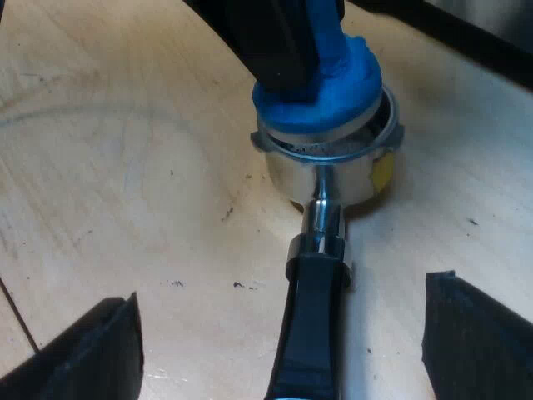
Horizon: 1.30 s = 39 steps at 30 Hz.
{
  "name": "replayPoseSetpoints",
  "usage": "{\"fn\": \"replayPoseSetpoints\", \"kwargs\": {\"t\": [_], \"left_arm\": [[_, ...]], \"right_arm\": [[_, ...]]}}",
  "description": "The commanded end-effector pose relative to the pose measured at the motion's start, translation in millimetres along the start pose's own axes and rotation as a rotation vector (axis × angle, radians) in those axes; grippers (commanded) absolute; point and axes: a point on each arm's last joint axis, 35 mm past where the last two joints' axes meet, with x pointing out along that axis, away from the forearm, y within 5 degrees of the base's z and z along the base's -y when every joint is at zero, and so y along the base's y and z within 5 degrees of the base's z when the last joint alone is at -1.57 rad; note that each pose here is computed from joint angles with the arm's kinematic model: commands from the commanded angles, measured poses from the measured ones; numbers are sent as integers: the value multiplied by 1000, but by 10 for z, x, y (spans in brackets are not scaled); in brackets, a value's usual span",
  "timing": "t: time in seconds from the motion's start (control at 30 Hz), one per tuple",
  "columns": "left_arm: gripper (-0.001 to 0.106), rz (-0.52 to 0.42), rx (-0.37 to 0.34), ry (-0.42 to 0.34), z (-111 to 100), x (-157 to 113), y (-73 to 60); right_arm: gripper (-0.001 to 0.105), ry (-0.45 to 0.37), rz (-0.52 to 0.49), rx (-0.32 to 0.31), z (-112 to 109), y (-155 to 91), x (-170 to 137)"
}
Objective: Grind coffee beans and then tamp
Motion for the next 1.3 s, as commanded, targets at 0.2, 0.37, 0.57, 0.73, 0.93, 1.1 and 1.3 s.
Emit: {"fn": "replayPoseSetpoints", "kwargs": {"t": [0.2, 0.37, 0.57, 0.73, 0.93, 1.1, 1.3], "left_arm": [[0, -5, 14, -21, 29, -15, -18], [0, -5, 15, -26, 29, -9, -16], [0, 1, 13, -11, 9, -4, -13], [0, 1, 11, -4, -39, 41, -4], [0, 1, 13, -14, -21, 76, 3], [0, 2, 5, 26, -37, 169, 21], [0, -5, -13, 103, -77, 338, 52]], "right_arm": [[70, -11, 4, 6, 15, -1, -5], [70, -11, 4, 6, 15, -1, -5], [70, -11, 4, 6, 15, -1, -5], [70, -11, 4, 6, 15, -1, -5], [70, -11, 4, 6, 15, -1, -5], [70, -11, 4, 6, 15, -1, -5], [70, -11, 4, 6, 15, -1, -5]]}}
